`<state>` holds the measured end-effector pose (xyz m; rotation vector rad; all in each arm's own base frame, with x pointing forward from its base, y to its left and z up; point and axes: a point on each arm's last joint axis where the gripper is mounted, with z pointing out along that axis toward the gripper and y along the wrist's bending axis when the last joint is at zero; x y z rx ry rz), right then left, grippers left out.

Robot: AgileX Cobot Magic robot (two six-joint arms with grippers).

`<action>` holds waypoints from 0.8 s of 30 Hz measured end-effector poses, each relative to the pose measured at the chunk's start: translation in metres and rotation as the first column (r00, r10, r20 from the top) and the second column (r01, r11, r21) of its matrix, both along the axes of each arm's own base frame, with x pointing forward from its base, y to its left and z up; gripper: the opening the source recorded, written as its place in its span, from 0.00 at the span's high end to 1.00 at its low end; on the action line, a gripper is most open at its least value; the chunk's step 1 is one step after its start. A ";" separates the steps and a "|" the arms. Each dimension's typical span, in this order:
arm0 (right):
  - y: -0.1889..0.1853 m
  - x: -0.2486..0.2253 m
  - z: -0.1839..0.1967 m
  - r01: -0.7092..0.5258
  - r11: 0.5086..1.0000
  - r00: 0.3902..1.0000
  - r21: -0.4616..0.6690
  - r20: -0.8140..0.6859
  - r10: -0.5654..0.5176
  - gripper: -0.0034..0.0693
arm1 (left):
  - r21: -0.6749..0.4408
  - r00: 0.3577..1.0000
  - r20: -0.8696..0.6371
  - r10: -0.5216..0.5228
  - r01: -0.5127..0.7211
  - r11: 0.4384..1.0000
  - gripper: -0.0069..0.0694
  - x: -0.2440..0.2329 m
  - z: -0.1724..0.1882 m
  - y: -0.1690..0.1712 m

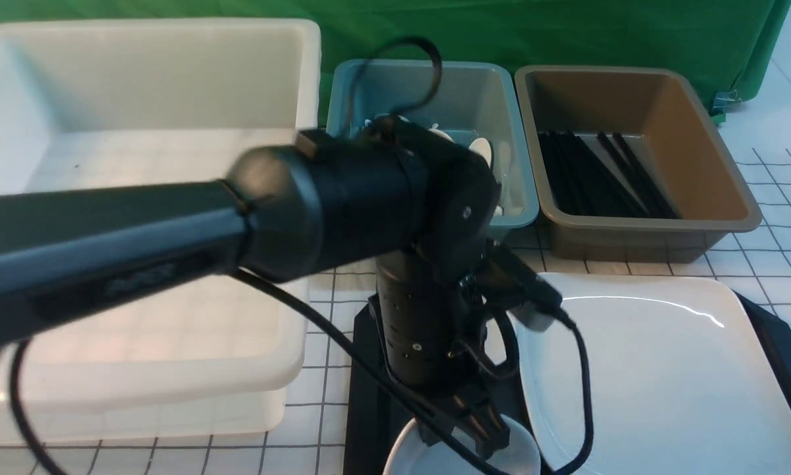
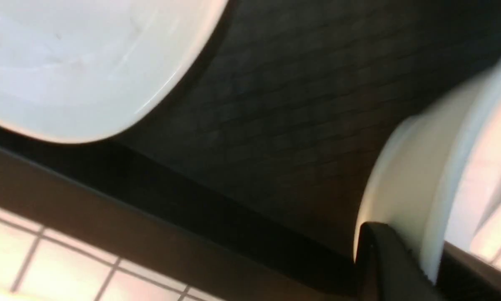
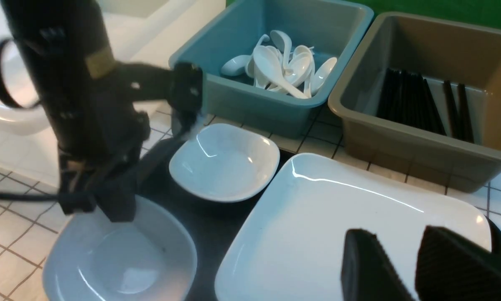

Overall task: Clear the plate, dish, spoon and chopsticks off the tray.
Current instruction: Use the left arm to put the small plate into the large storage box on the left

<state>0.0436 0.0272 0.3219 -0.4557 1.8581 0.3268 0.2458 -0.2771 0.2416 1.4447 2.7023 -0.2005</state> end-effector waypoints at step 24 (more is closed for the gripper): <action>0.000 0.000 0.000 0.000 1.000 1.000 0.000 0.000 0.000 0.67 | -0.645 0.384 0.021 0.923 -0.700 0.306 0.89 0.039 0.137 0.252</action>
